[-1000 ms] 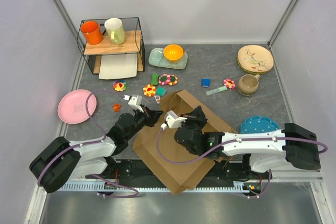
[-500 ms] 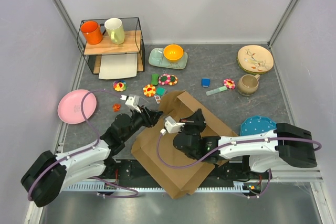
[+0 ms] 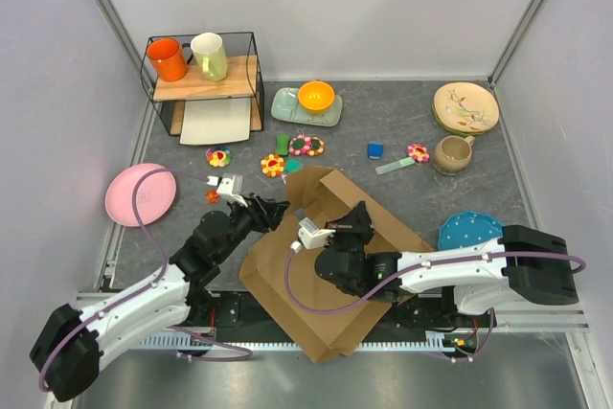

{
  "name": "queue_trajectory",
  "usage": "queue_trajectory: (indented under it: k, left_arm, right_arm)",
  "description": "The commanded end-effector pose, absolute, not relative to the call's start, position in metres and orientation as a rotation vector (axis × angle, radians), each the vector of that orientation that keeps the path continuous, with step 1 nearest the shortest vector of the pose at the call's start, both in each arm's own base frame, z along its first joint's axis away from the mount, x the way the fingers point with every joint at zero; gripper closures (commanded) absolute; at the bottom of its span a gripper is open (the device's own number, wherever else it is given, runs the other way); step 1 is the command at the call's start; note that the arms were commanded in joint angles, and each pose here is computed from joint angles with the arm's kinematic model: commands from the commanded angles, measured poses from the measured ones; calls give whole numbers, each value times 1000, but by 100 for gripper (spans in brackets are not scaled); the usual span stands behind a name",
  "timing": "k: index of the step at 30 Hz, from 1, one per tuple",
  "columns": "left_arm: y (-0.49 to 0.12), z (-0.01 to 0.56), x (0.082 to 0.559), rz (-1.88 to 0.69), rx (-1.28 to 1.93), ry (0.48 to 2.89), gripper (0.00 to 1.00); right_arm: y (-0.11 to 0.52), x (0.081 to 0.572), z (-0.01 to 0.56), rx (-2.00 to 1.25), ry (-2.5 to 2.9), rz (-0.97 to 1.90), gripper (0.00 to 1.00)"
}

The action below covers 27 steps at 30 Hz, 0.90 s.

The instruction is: Fold the paper box

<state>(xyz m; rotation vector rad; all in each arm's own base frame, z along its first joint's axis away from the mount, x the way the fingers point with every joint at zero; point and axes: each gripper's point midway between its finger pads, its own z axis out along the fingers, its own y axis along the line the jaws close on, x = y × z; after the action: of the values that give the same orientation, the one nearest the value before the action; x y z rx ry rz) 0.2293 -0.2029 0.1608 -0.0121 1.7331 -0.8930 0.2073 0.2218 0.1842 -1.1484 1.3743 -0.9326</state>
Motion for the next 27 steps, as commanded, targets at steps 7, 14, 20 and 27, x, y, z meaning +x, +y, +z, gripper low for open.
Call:
queue_trajectory:
  k: [7,14,20,27]
  left_arm:
    - [-210,154,252,-835,-32,1710,43]
    - [-223,155,263,-861,-16,1672,43]
    - [-233,137,258,-906,19,1707,58]
    - [-234,151,245,-976,22,1705,89]
  right_arm:
    - [234,197,185,-1249,1303,-890,100]
    - [245,199,203,-1279,1254,-901,100]
    - [243,198,189,-1287,1265,-911,100]
    - [239,198,187,-1281,1268,-914,100]
